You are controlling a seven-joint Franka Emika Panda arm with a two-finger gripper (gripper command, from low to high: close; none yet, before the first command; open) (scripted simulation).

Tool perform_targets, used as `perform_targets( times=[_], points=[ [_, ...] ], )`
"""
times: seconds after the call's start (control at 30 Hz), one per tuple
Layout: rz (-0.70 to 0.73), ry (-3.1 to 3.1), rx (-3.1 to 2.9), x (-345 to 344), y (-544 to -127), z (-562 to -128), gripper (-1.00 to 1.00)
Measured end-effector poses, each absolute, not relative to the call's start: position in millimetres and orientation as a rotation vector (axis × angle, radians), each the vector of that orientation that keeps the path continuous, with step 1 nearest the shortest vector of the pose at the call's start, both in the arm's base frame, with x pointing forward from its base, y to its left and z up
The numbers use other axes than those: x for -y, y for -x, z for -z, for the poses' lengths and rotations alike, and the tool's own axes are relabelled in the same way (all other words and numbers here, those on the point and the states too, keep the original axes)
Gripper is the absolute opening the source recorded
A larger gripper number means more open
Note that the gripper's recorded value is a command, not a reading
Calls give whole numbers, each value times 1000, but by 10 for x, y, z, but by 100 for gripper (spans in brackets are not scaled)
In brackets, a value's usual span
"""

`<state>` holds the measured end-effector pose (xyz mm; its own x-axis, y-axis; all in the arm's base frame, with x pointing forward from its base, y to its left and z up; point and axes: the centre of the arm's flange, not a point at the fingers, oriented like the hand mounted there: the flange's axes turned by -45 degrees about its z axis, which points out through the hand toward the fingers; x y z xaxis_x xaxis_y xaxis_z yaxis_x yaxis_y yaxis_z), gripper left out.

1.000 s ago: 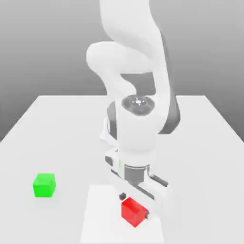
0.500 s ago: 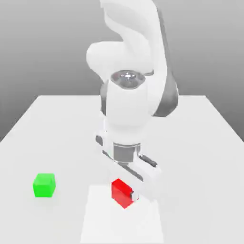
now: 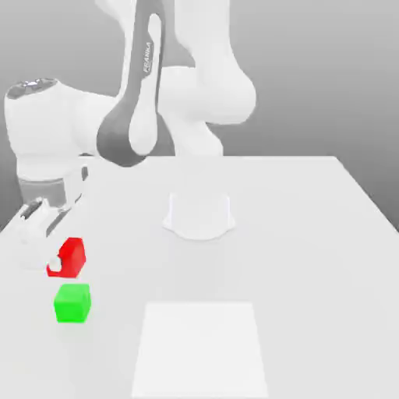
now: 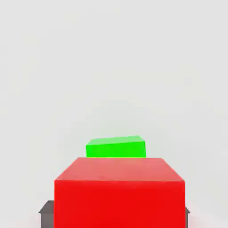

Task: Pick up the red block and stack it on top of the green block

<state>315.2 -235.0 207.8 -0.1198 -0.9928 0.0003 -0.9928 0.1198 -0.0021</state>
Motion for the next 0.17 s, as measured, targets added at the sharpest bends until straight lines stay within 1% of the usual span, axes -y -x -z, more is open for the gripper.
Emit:
perform_targets(
  times=[0.03,0.07,0.17],
  points=[
    [2,2084,-2350,2347,-3150,-1975,-100],
    [3,2084,-2351,2344,-3142,-1873,100],
    [3,2084,-2351,2344,-3142,-1873,100]
  ],
)
